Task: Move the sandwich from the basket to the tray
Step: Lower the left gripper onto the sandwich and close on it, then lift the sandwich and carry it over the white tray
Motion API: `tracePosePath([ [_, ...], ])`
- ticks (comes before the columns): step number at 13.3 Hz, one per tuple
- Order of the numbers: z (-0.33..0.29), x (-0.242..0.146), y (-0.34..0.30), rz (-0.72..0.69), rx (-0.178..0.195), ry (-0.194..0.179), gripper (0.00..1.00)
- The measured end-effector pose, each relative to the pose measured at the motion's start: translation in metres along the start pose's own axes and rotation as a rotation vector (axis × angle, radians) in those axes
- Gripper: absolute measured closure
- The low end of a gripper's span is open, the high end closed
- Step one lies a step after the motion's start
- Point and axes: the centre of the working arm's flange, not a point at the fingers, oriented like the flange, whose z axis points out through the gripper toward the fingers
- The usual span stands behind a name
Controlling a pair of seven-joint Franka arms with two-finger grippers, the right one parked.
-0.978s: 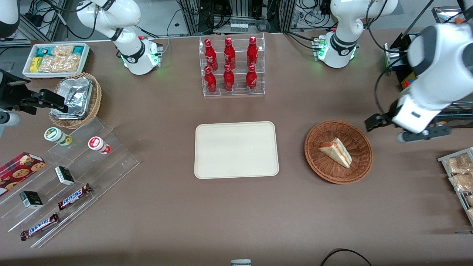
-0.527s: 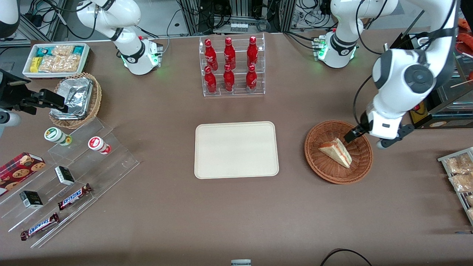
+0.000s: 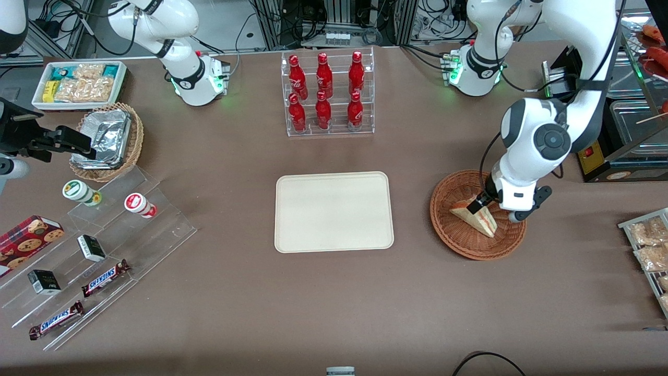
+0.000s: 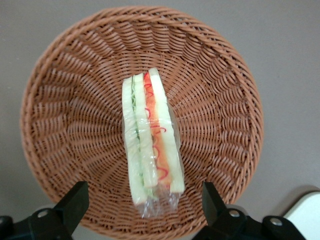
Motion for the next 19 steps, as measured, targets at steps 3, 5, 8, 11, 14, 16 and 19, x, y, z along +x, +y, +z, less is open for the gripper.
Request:
tracePosePath([
  [3,0.020,0.002,0.001,-0.007,0.002,-0.010,0.00],
  [5,0.032,0.002,0.001,-0.010,0.007,-0.019,0.01],
  [8,0.043,0.005,0.001,-0.032,0.003,-0.021,0.26],
  [11,0.040,0.007,0.004,-0.041,-0.004,-0.016,0.60],
  [14,0.018,0.009,0.017,-0.025,-0.016,-0.002,0.70],
  [16,-0.019,0.005,0.031,0.032,0.023,0.017,0.76],
  [19,-0.094,-0.019,0.077,0.125,0.048,0.040,0.85],
])
